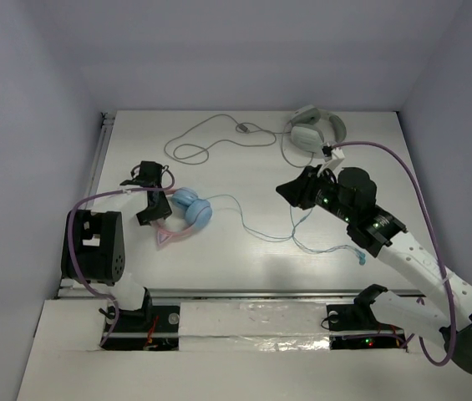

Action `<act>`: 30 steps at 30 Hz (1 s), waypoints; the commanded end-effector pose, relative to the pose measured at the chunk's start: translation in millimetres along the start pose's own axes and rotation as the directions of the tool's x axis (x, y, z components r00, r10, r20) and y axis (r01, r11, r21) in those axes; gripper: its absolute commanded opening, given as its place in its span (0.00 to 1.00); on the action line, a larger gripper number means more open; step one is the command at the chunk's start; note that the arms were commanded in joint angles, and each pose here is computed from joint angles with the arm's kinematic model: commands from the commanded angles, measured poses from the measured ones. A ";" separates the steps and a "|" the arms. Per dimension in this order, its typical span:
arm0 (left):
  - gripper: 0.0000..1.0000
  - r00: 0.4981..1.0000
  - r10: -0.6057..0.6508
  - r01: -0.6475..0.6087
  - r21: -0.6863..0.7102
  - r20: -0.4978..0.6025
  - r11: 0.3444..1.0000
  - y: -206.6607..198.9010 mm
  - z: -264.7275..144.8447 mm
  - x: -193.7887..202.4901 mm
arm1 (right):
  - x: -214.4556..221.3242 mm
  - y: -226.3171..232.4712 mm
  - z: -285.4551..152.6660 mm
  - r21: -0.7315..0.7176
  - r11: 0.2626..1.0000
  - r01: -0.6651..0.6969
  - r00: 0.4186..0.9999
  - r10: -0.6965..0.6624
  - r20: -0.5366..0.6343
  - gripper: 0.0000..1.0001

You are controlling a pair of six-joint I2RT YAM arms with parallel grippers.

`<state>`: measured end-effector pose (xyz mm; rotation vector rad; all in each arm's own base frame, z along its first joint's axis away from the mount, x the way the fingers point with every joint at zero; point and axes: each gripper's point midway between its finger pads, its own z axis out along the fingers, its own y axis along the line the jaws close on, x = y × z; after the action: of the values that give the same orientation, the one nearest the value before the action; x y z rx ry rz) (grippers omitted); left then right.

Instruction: Wrap the headphones

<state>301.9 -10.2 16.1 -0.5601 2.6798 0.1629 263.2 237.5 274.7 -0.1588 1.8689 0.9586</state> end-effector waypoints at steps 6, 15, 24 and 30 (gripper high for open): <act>0.39 0.994 0.038 -0.037 0.012 -0.098 0.999 -0.6 16.5 29.5 | -22.2 16.2 1.3 -0.053 0.999 0.011 0.996 -0.007 0.085 0.34; 0.00 0.995 0.078 -0.070 0.120 -0.065 0.990 -18.7 -0.3 19.8 | -13.5 3.3 7.0 -0.012 1.000 0.023 0.997 -0.022 0.073 0.03; 0.00 0.968 0.017 -0.145 0.507 0.249 0.849 -75.5 -169.9 -73.5 | 11.7 -7.9 40.6 -0.031 0.995 0.092 0.995 -0.093 -0.035 0.35; 0.00 0.947 -0.001 -0.215 0.637 0.321 0.740 -97.0 -222.5 -89.2 | 4.9 -0.4 39.3 -0.087 0.978 0.188 0.982 -0.188 0.010 0.74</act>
<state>347.3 -86.1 237.4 -0.2081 2.2499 -0.4606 287.0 257.0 222.3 -0.2895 1.9581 0.8885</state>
